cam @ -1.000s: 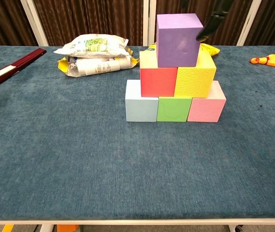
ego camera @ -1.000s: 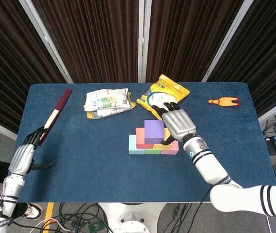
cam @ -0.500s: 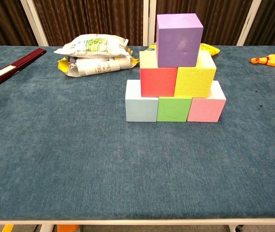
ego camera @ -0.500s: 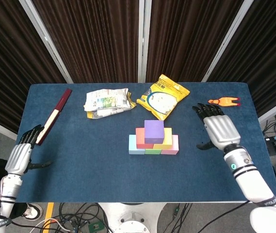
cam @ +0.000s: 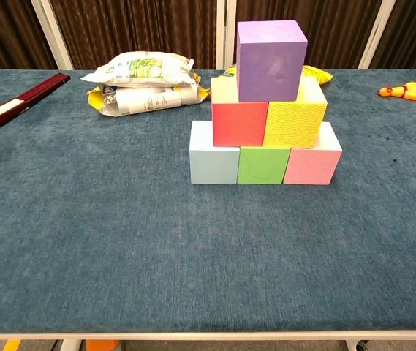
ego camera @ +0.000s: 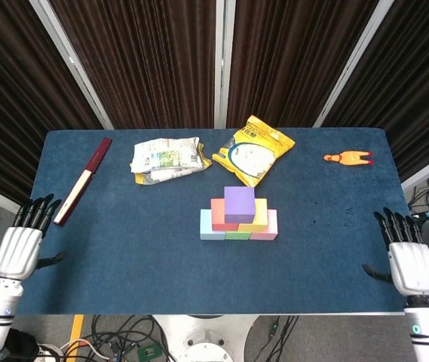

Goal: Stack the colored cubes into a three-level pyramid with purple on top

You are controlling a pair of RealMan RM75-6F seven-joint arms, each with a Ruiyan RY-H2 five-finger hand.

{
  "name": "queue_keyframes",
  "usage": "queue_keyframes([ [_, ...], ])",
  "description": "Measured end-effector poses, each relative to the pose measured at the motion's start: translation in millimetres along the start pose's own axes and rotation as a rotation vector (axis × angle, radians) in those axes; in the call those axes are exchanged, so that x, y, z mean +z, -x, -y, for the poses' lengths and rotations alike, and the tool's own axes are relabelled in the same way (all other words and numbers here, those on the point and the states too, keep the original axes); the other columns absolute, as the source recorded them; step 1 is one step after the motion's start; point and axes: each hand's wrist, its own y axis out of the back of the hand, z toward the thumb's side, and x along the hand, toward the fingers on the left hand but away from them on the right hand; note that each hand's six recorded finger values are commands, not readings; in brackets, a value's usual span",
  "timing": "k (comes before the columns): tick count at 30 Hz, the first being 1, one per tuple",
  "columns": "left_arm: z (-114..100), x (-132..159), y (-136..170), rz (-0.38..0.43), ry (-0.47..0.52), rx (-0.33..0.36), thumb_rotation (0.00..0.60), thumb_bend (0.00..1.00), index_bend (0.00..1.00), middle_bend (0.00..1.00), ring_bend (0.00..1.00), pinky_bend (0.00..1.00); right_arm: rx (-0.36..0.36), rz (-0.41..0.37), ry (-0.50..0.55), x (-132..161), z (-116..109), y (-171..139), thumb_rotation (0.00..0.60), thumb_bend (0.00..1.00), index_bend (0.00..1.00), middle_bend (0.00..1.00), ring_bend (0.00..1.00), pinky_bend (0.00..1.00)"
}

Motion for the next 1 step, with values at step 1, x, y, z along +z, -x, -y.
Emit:
queue_keyframes([
  [1,0.5,-1.4,3.9,-0.003,-0.023,0.006,0.600,0.04,0.03,0.00,0.00,0.01,-0.002,0.005,0.013,-3.8,5.7,-5.2,0.600,0.00,0.00,0.00,0.00,0.00],
])
